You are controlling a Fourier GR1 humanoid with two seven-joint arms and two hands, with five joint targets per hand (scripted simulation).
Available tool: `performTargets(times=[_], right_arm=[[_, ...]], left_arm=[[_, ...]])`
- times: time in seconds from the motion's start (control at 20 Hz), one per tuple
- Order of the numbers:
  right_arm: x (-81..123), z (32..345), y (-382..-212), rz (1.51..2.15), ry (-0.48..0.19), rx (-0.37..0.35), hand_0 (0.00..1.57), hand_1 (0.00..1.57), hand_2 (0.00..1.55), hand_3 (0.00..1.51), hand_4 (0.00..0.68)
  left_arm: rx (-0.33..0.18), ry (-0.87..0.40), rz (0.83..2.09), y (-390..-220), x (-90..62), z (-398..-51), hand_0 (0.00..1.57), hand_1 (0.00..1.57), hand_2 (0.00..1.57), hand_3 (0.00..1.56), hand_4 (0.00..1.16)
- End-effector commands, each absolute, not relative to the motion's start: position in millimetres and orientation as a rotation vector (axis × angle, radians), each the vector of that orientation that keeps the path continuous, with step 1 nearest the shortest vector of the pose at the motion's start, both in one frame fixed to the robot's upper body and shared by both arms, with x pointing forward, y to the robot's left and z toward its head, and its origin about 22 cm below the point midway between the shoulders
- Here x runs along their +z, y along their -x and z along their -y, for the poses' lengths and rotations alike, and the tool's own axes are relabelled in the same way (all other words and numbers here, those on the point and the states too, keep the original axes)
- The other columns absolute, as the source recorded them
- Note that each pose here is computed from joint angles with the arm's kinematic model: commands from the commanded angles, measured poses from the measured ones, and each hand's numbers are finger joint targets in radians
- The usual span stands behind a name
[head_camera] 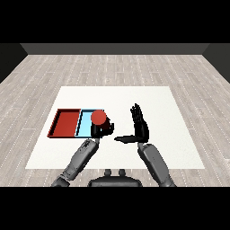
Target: Pick the red can and put it in the red box
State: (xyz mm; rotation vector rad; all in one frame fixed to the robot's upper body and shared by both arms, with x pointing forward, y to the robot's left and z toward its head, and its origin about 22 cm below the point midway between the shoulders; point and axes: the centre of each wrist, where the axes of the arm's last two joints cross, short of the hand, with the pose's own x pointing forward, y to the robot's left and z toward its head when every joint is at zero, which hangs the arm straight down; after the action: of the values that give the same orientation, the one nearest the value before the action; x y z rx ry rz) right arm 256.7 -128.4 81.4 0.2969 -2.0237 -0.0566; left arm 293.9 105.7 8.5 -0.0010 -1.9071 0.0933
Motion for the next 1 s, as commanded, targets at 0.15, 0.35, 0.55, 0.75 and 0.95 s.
performTargets(times=[0.15, 0.35, 0.55, 0.75, 0.95], right_arm=[[103.7, 185.6, -242.7, 2.057, -0.24, -0.107, 0.0, 0.0, 0.0, 0.0, 0.0], [73.6, 207.4, -232.8, 2.042, -0.202, -0.114, 0.0, 0.0, 0.0, 0.0, 0.0], [50.2, 233.4, -214.9, 1.974, -0.123, -0.14, 0.0, 0.0, 0.0, 0.0, 0.0], [46.1, 233.2, -221.1, 1.949, -0.139, -0.167, 0.0, 0.0, 0.0, 0.0, 0.0], [48.4, 239.0, -224.8, 1.933, -0.127, -0.189, 0.0, 0.0, 0.0, 0.0, 0.0]], left_arm=[[0.119, -0.111, 1.958, -297.4, 17.0, -145.3, 1.57, 1.57, 1.57, 1.48, 1.13], [0.136, -0.225, 1.91, -313.1, 48.9, -196.6, 1.57, 1.57, 1.57, 1.48, 1.14], [0.078, -0.399, 1.896, -321.9, 47.3, -240.3, 1.57, 1.57, 1.57, 1.49, 1.11], [-0.005, -0.587, 1.79, -329.5, 52.4, -291.3, 1.57, 1.57, 1.54, 1.47, 1.13], [-0.022, -0.703, 1.558, -332.7, 27.3, -350.2, 1.57, 1.57, 1.55, 1.5, 1.11]])
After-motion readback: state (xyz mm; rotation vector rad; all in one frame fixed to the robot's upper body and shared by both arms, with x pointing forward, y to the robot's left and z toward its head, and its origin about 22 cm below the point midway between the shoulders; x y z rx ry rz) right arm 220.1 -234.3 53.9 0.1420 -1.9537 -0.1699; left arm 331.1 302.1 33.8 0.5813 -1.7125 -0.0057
